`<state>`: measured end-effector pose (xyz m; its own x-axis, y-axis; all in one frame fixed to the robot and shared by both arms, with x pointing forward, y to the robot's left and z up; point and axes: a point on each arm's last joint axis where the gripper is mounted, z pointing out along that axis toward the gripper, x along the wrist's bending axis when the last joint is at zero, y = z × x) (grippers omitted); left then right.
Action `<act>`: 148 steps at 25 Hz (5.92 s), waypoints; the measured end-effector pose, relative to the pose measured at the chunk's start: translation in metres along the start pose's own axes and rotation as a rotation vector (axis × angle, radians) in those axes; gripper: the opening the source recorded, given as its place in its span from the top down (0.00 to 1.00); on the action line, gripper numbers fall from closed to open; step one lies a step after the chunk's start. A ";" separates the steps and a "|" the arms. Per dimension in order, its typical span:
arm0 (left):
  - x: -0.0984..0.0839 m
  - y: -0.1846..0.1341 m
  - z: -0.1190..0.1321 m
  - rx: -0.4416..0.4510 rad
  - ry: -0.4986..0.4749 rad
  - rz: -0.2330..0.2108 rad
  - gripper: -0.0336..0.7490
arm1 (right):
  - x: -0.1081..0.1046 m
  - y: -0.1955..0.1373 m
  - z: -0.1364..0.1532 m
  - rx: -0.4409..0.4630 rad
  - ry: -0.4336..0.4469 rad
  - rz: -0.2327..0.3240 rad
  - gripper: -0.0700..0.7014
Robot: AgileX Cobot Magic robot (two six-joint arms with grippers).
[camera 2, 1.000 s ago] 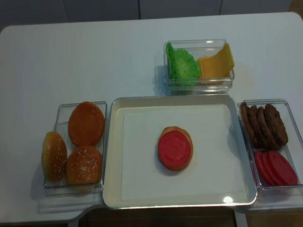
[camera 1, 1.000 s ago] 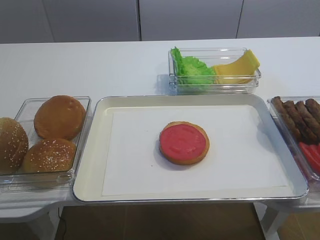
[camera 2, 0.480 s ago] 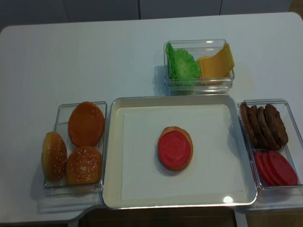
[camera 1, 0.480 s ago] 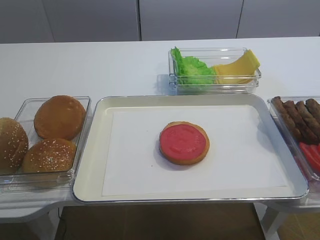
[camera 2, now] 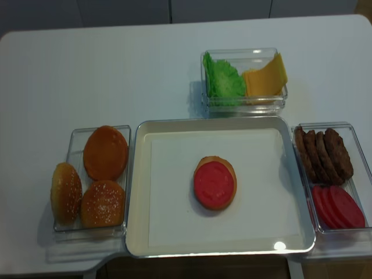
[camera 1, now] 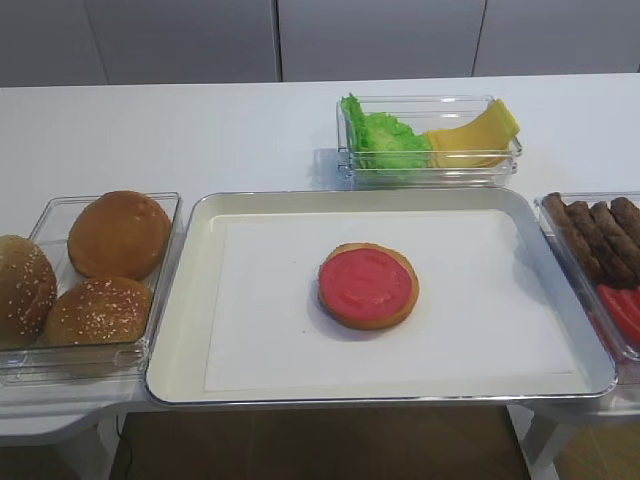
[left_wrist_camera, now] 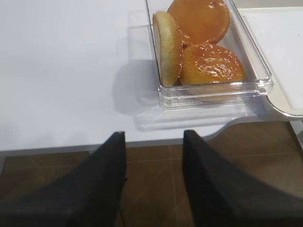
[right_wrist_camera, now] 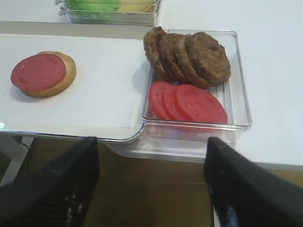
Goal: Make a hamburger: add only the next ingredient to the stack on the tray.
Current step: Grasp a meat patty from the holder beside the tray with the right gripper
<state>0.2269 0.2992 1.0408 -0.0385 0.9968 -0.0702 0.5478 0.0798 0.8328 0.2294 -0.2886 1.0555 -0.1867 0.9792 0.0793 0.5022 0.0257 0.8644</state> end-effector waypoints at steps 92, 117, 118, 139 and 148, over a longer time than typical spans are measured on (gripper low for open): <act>0.000 0.000 0.000 0.000 0.000 0.000 0.58 | 0.018 0.135 0.302 0.786 -0.210 -0.145 0.80; 0.000 0.000 0.000 0.000 0.000 0.000 0.58 | 0.019 0.148 0.281 0.742 -0.205 -0.117 0.54; 0.000 0.000 0.000 0.000 0.000 0.000 0.58 | 0.019 0.147 0.283 0.750 -0.204 -0.118 0.48; 0.000 0.000 0.000 0.000 0.000 0.000 0.58 | 0.018 0.138 0.297 0.775 -0.214 -0.140 0.64; 0.000 0.000 0.000 0.000 0.000 0.000 0.58 | 0.017 0.134 0.303 0.792 -0.226 -0.136 0.68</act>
<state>0.2269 0.2992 1.0408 -0.0385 0.9968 -0.0702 0.5478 0.0798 0.8328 0.5490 -0.2072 1.0227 -0.1570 0.9719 -0.1753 0.9485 0.1978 0.2475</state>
